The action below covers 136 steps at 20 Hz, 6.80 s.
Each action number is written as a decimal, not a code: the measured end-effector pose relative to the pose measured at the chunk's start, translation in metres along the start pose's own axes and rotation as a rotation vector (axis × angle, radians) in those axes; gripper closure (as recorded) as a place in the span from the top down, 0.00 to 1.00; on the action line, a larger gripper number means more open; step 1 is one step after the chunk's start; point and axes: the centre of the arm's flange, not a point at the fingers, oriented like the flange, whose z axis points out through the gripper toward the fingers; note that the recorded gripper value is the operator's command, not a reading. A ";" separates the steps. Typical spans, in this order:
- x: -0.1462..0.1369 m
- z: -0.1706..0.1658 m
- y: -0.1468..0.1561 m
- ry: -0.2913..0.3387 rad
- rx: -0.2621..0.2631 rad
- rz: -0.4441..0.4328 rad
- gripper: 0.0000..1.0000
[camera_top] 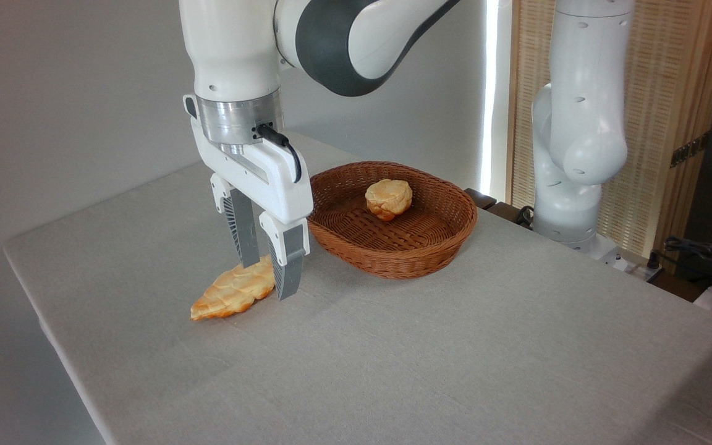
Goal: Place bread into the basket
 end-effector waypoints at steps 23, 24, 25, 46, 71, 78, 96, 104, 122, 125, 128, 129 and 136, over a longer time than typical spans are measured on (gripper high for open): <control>0.001 0.004 0.000 -0.008 0.000 0.001 1.00; 0.001 0.004 0.000 -0.008 0.000 0.001 1.00; 0.001 0.004 0.000 -0.008 0.000 0.001 1.00; 0.003 0.005 0.001 -0.010 -0.001 0.004 1.00; 0.097 0.105 0.128 -0.173 -0.021 -0.049 1.00; 0.101 0.117 0.126 -0.168 -0.010 -0.049 1.00; 0.103 0.114 0.123 -0.162 -0.006 -0.048 0.52; 0.091 0.043 0.123 -0.086 -0.020 -0.051 0.55; -0.016 -0.008 0.158 -0.492 -0.299 0.025 1.00; -0.025 0.000 0.163 -0.557 -0.331 0.028 1.00; -0.028 0.005 0.170 -0.588 -0.348 0.038 1.00; -0.028 0.006 0.172 -0.592 -0.349 0.041 1.00; -0.023 0.010 0.183 -0.605 -0.347 0.067 1.00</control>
